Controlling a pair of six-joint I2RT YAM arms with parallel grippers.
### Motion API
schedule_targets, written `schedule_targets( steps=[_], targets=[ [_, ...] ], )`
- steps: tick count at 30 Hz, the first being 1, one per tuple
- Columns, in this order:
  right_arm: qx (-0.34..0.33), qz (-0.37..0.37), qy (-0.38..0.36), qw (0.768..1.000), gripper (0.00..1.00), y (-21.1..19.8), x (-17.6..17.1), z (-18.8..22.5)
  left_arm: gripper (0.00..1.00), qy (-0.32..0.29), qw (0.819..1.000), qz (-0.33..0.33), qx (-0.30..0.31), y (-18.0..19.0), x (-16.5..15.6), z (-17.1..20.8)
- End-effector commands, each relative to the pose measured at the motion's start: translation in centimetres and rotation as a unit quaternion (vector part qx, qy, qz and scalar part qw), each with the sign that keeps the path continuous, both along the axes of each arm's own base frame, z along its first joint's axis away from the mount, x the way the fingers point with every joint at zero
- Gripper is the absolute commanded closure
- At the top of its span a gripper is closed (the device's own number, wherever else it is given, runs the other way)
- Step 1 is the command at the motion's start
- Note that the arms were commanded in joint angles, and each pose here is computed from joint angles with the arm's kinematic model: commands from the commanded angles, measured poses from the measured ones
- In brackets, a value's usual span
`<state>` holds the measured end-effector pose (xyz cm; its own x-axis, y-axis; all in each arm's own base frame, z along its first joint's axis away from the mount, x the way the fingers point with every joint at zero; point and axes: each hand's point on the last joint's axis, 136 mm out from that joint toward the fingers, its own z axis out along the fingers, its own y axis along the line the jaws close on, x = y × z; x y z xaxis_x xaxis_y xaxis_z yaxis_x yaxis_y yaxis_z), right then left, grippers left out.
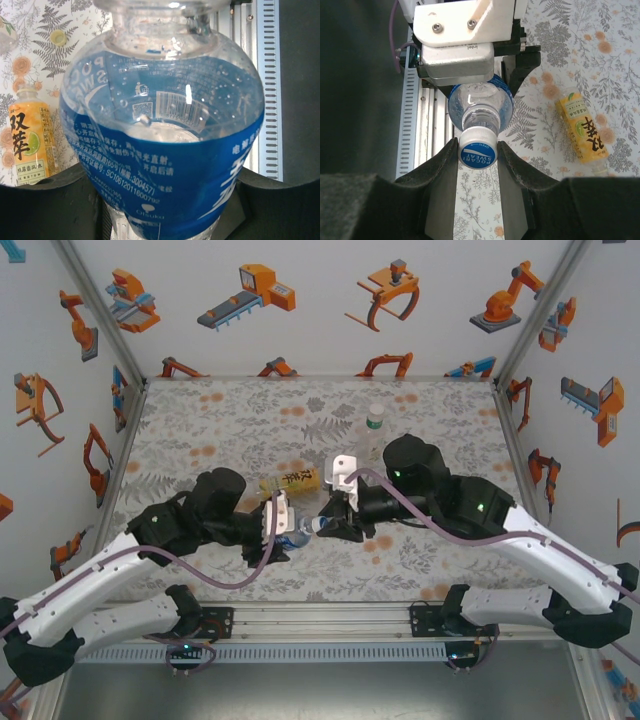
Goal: Screw on the bottle caps
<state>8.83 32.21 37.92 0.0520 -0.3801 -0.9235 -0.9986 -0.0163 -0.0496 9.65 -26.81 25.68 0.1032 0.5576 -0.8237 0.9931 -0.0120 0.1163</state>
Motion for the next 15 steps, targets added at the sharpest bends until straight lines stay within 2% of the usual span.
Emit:
schedule_targets(
  steps=[1,15],
  targets=[
    [0.025,0.011,-0.02,0.999,0.98,0.37,-0.29,1.59,1.0,-0.008,1.0,-0.011,-0.009,-0.37,-0.26,1.0],
    [0.012,0.01,-0.018,1.0,0.99,0.58,-0.18,0.78,1.0,-0.006,1.0,-0.019,-0.008,-0.65,-0.62,1.02]
  ],
)
